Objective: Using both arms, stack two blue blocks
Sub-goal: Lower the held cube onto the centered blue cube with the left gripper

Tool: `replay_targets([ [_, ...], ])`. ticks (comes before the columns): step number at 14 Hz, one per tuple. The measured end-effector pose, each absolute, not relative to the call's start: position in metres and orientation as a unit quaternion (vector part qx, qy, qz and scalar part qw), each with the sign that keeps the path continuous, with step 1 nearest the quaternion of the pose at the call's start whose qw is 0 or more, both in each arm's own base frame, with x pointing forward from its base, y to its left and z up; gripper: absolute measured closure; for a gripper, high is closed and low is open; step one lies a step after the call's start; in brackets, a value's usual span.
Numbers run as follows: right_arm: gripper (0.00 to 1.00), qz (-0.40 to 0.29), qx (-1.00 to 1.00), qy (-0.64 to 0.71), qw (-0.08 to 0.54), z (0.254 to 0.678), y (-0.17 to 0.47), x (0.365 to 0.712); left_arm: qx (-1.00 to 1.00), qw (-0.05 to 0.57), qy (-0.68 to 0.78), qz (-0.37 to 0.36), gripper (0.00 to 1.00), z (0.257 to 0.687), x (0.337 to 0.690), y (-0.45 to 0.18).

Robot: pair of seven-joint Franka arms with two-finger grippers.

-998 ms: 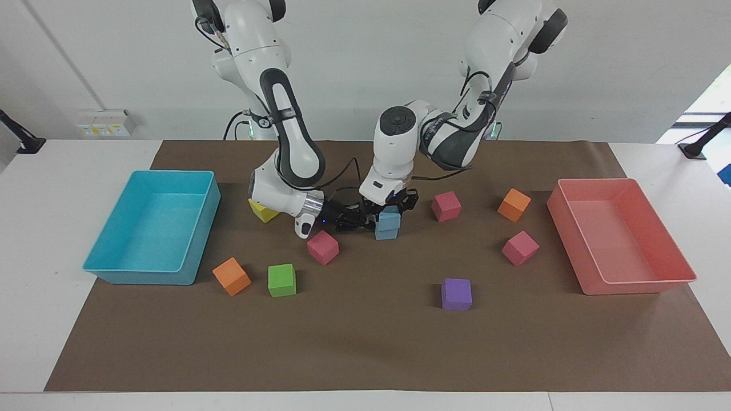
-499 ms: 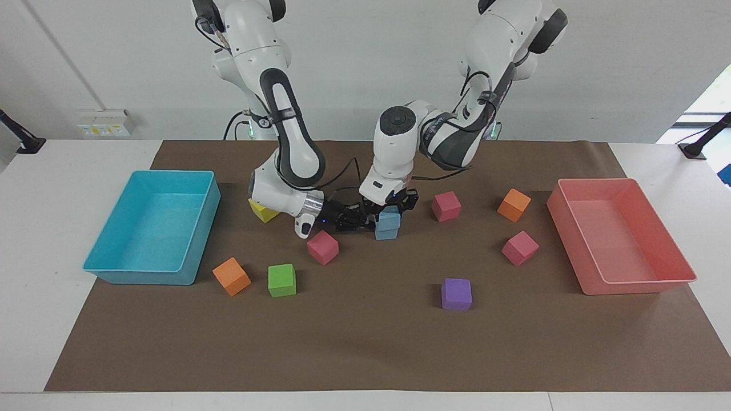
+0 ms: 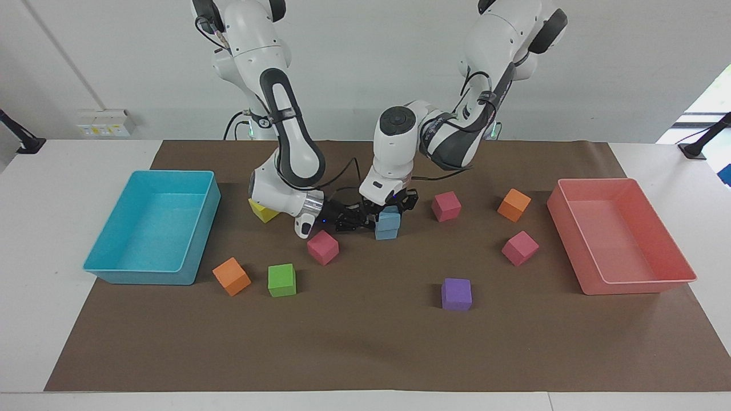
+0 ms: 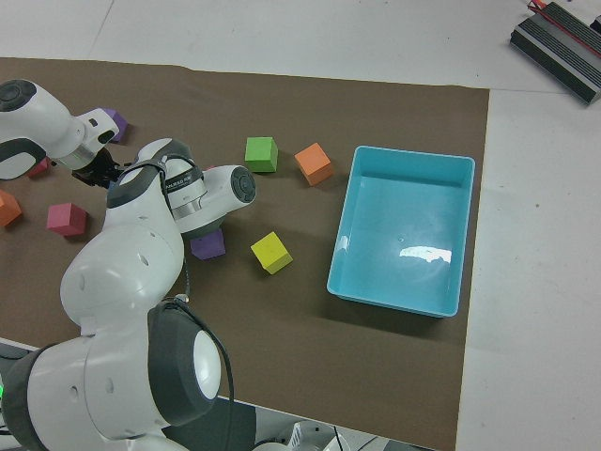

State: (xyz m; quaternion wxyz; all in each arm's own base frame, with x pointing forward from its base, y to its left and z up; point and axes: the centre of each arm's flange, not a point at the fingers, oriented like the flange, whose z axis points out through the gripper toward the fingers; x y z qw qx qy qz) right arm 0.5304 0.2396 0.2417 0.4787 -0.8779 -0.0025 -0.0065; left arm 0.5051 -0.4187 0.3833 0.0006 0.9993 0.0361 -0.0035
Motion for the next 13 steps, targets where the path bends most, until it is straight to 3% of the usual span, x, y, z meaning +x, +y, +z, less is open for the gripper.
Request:
replay_targets([
  [6, 0.99, -0.007, -0.878, -0.002, 0.479, 0.2417, 0.2396, 0.5304, 0.999, 0.001, 0.036, -0.003, 0.42, 0.3834, 0.5051, -0.4187],
  [9, 0.99, -0.006, -0.878, -0.002, 0.479, 0.2417, 0.2396, 0.5304, 0.999, 0.001, 0.036, -0.003, 0.38, 0.3834, 0.5052, -0.4187],
  [13, 0.99, -0.006, -0.878, -0.002, 0.479, 0.2417, 0.2396, 0.5303, 0.999, 0.001, 0.036, -0.003, 0.0, 0.3834, 0.5052, -0.4188],
])
